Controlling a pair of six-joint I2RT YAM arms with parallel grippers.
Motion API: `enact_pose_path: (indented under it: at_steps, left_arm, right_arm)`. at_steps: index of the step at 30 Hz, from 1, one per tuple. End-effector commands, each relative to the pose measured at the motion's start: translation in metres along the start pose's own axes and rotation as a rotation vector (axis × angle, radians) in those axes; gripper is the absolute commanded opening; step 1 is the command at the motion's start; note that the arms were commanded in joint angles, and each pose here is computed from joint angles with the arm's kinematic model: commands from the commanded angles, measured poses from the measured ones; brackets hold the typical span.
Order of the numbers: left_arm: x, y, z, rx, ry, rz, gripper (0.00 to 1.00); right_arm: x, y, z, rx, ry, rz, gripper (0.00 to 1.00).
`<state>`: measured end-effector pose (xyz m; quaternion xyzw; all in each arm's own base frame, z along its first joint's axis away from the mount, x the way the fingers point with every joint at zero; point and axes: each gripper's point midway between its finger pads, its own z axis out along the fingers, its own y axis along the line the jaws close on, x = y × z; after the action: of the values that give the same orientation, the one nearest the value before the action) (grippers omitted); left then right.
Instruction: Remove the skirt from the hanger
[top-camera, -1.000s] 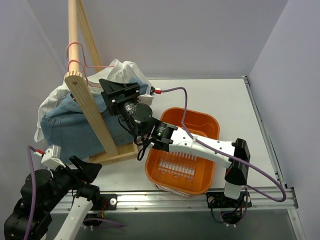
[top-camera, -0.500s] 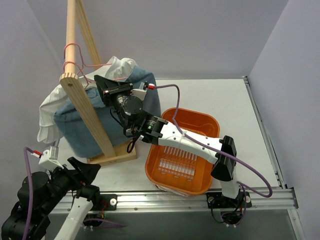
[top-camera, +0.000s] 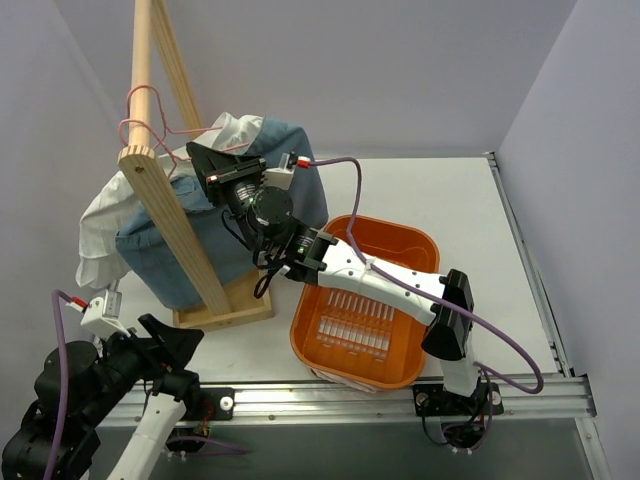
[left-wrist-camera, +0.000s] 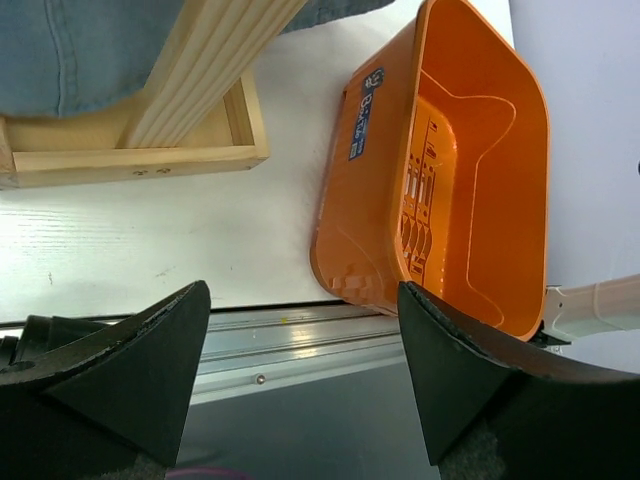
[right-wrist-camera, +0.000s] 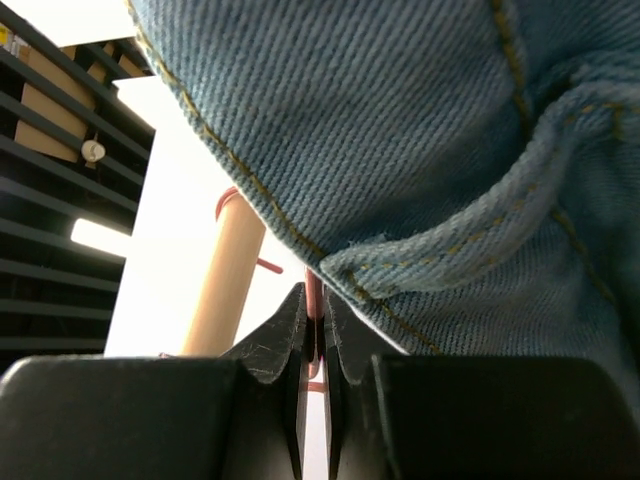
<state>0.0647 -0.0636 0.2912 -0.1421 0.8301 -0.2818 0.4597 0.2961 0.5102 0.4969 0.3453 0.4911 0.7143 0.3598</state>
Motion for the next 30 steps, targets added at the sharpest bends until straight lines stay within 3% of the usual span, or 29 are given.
enact_pose_path:
  at_steps: [1, 12, 21, 30]
  left_arm:
    - [0.003, -0.005, -0.002, 0.015, 0.034, 0.007, 0.84]
    - [0.002, -0.022, 0.007, 0.078, 0.101, 0.041, 0.8]
    - [-0.002, -0.031, 0.011, 0.056, 0.181, 0.042, 0.81]
    - [-0.02, -0.057, 0.001, 0.125, 0.172, 0.034, 0.81]
  right_arm:
    - [-0.002, 0.083, -0.009, -0.213, 0.021, 0.155, 0.0]
    - [-0.002, 0.112, -0.012, -0.298, 0.027, 0.279, 0.0]
    - [-0.006, 0.134, -0.003, -0.353, 0.044, 0.285, 0.0]
    - [-0.034, 0.149, 0.002, -0.374, 0.023, 0.219, 0.0]
